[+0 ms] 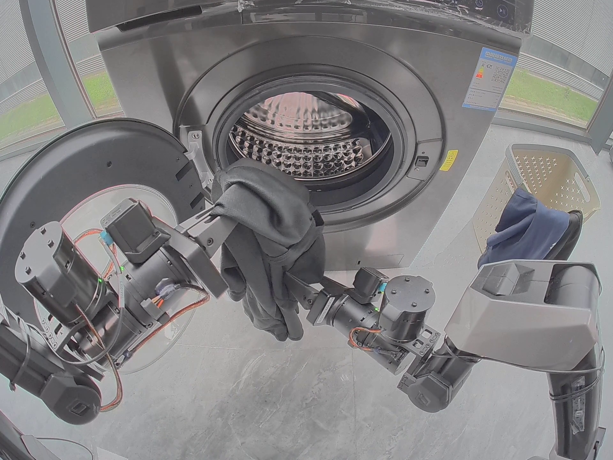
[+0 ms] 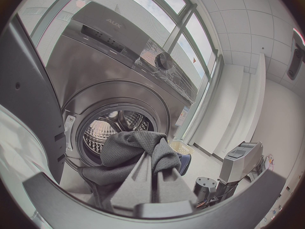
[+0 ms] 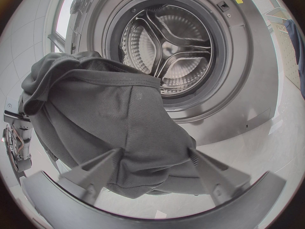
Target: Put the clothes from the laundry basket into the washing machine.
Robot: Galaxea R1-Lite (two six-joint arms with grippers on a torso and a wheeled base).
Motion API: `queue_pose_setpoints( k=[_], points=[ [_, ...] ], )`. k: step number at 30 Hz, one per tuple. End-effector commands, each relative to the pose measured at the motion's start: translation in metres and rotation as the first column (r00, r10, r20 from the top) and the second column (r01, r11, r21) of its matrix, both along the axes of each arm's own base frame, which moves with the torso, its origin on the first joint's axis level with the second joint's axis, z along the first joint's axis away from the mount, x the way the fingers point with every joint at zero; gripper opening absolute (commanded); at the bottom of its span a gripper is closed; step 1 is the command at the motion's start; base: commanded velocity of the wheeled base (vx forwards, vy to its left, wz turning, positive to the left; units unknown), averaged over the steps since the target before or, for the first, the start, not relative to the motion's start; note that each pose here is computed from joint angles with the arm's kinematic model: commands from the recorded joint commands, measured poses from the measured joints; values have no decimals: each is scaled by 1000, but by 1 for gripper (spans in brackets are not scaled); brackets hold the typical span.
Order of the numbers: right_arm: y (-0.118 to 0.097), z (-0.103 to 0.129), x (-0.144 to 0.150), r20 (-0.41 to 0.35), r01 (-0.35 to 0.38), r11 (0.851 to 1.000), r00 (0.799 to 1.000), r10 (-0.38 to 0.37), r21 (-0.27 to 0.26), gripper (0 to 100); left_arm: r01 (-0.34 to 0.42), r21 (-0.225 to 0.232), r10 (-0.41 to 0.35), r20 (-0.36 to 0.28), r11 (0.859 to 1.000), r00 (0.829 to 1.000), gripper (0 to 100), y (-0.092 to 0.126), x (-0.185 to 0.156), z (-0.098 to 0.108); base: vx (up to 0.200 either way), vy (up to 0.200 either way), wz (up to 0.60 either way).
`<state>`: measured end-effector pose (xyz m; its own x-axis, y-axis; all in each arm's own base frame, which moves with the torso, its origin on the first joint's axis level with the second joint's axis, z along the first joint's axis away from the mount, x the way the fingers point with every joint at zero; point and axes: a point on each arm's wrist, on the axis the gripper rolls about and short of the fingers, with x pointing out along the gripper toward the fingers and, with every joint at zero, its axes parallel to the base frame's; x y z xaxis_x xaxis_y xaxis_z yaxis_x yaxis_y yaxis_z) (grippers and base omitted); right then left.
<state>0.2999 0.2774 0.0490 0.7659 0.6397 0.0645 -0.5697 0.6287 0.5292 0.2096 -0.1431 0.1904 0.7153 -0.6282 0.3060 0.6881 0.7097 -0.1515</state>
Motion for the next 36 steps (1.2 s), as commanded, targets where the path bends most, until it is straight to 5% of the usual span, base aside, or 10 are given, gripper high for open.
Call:
queue_pose_setpoints(
  k=[1, 14, 23, 24, 29, 36],
  points=[
    [1, -5, 2, -7, 3, 1000, 1000, -3, -4, 0, 1, -1, -1, 0, 1000, 1000, 0, 0, 0, 0, 0, 0, 0],
    [-26, 28, -3, 27, 49, 999, 998, -49, 13, 0, -5, -1, 5, 0, 1000, 1000, 0, 1, 1, 0, 0, 0, 0],
    [-49, 6, -19, -72, 64, 995, 995, -70, -76, 0, -6, -12, 6, 11, 1000, 1000, 0, 1, 2, 4, 0, 0, 0],
    [-49, 5, -19, -78, 64, 995, 995, -70, -77, 100, -7, -12, 8, 11, 1000, 1000, 0, 1, 2, 4, 0, 0, 0],
    [-45, 2, -22, -97, 47, 997, 994, -53, -66, 100, -5, -14, 6, 13, 1000, 1000, 0, 1, 2, 4, 0, 0, 0],
    [-34, 2, -26, -177, 14, 999, 984, -6, 48, 100, -8, -19, 9, 19, 1000, 1000, 0, 1, 3, 6, 0, 0, 0]
  ],
)
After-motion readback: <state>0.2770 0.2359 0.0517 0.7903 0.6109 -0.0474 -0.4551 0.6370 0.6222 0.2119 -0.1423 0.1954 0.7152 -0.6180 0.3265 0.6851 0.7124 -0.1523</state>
